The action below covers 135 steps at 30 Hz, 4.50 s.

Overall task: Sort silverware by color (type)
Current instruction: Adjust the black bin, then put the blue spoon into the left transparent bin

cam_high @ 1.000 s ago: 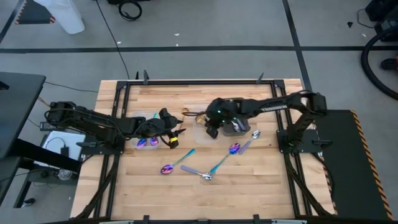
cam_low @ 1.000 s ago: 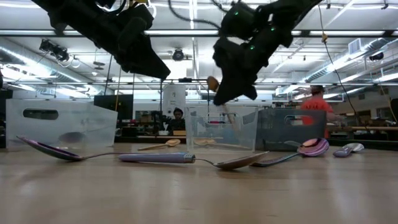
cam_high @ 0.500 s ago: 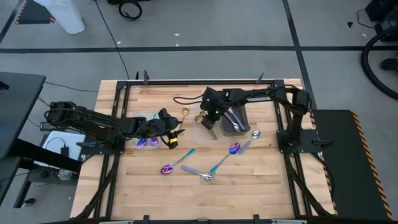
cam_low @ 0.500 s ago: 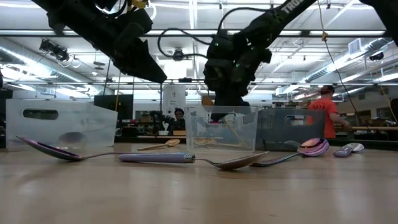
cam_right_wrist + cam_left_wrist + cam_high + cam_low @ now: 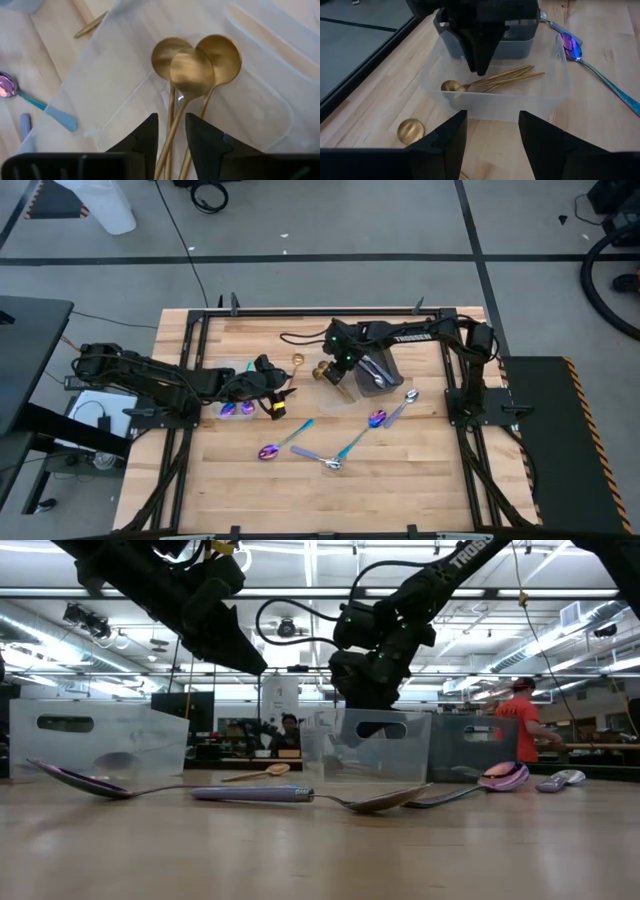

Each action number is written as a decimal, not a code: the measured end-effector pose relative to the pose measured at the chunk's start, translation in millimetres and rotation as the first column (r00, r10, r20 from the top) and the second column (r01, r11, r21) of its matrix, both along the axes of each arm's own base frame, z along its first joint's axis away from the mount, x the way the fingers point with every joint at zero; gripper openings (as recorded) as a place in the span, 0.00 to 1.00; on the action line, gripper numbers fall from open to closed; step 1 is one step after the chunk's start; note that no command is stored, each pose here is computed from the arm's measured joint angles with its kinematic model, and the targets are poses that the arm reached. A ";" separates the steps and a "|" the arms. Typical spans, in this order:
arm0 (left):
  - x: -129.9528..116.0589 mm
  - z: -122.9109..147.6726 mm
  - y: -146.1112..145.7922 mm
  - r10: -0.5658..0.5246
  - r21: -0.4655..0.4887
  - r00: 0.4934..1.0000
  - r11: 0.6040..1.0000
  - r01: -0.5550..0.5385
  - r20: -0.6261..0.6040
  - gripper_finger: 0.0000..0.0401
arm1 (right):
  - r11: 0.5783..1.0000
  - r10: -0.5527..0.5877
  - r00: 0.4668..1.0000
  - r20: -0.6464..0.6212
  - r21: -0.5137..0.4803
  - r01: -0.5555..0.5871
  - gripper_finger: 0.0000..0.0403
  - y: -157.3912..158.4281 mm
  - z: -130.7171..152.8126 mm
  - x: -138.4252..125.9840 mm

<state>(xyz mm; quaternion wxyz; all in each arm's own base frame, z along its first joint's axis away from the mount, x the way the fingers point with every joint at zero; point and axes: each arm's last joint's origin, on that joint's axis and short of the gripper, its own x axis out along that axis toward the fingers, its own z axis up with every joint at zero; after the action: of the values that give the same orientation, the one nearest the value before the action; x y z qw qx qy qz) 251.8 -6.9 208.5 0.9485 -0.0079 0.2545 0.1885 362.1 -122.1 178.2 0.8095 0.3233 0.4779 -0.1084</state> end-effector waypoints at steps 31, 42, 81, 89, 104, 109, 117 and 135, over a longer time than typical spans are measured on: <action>-7.1 -0.3 0.5 0.006 -0.005 0.999 1.000 -0.006 -0.051 0.47 | 0.923 0.003 0.999 0.052 -0.385 0.017 0.30 69.8 86.4 -52.9; -8.3 0.9 0.2 0.002 -0.007 0.999 1.000 -0.002 -0.051 0.47 | 0.912 -0.044 0.995 0.092 -0.403 0.077 0.30 88.2 87.5 -81.1; -14.4 10.5 0.7 0.000 -0.009 1.000 1.000 0.000 -0.018 0.47 | 0.981 -0.186 0.953 -0.238 -0.092 0.169 0.30 92.2 8.4 -139.3; -13.8 10.1 -1.2 -0.054 -0.050 0.998 0.997 0.053 -0.017 0.47 | 0.971 -0.198 0.962 -0.187 -0.172 0.167 0.30 100.7 26.3 -132.4; -18.5 1.9 -18.7 -0.165 -0.273 0.984 0.951 0.142 -0.061 0.47 | 0.902 0.028 0.971 0.239 -0.424 0.078 0.30 137.6 79.4 -105.0; -20.5 1.2 -29.6 -0.184 -0.309 0.981 0.938 0.157 -0.061 0.47 | 0.881 0.092 0.933 0.349 -0.465 0.087 0.30 153.9 86.1 -99.3; -17.3 -10.4 -45.6 -0.172 -0.364 0.981 0.923 0.127 -0.093 0.47 | 0.861 0.110 0.912 0.394 -0.497 0.111 0.30 169.4 90.2 -99.8; -1.1 -36.1 -74.3 -0.176 -0.421 0.955 0.905 0.061 -0.240 0.39 | 0.838 0.145 0.876 0.461 -0.527 0.139 0.30 202.8 82.7 -89.0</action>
<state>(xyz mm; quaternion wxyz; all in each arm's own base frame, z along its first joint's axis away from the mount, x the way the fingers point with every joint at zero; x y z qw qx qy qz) 250.7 -81.3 172.4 0.8914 -0.1644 0.4162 0.0721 273.0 80.7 260.8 0.9606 0.0955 0.2104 -0.1543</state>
